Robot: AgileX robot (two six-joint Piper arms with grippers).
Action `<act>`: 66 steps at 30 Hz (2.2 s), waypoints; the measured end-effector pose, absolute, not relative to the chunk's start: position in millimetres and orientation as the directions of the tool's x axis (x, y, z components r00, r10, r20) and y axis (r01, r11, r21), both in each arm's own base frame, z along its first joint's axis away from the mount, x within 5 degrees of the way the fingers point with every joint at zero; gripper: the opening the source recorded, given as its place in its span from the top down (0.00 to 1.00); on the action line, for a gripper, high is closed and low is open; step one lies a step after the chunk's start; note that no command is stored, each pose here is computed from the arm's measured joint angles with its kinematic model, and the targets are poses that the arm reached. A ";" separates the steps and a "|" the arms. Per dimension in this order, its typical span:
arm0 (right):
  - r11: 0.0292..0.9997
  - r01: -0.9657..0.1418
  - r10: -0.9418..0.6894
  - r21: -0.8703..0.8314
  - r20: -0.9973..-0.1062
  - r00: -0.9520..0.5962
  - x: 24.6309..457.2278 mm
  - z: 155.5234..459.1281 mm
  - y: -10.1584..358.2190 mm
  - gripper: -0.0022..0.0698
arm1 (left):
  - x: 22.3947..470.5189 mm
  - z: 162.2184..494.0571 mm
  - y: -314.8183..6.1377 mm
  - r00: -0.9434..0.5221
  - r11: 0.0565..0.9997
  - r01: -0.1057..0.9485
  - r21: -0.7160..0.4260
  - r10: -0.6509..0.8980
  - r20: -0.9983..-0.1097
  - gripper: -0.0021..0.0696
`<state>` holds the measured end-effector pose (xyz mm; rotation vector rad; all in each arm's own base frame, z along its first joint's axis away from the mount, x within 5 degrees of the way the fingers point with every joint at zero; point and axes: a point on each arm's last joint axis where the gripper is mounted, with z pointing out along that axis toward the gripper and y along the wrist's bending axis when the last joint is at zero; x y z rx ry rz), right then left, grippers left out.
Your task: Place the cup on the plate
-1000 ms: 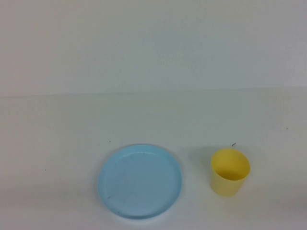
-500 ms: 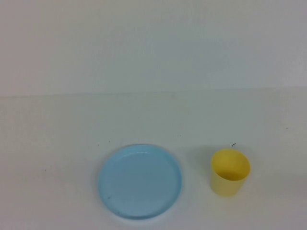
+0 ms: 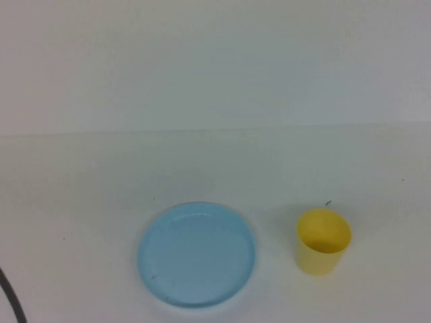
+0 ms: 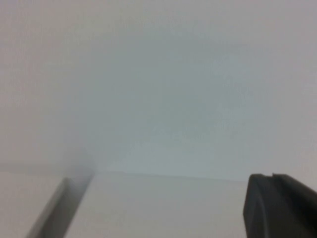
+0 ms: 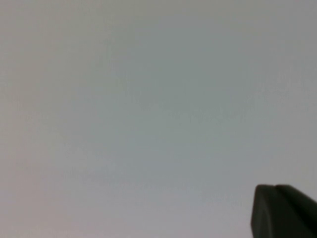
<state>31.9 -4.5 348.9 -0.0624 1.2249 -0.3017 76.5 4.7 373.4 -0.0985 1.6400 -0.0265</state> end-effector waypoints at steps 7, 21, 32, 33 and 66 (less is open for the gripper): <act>0.986 0.134 -0.091 -0.098 -0.994 -0.061 58.4 332.6 -9.1 0.97 | 109.5 358.3 -14.5 -0.246 0.985 0.091 -0.144 -0.118 -0.962 0.95; 0.996 0.058 0.076 0.061 -0.951 -0.301 85.3 311.7 -3.1 0.97 | 200.5 289.4 -92.6 -0.636 0.912 0.395 -0.112 0.184 -0.749 0.31; 0.994 -0.104 -0.089 -0.045 -0.877 -0.471 94.7 295.4 4.7 0.65 | 281.5 238.5 -129.6 -0.809 0.915 0.387 -0.117 0.276 -0.519 0.31; 0.993 -0.114 -0.082 -0.030 -0.873 -0.480 94.2 294.6 6.1 0.60 | 286.3 233.3 -131.5 -0.816 0.915 0.387 -0.115 0.282 -0.504 0.31; 0.961 -0.215 0.012 0.173 -0.804 -0.594 86.0 284.9 23.4 0.47 | 331.8 175.7 -108.6 -0.934 0.963 0.220 -0.155 0.163 -0.318 0.41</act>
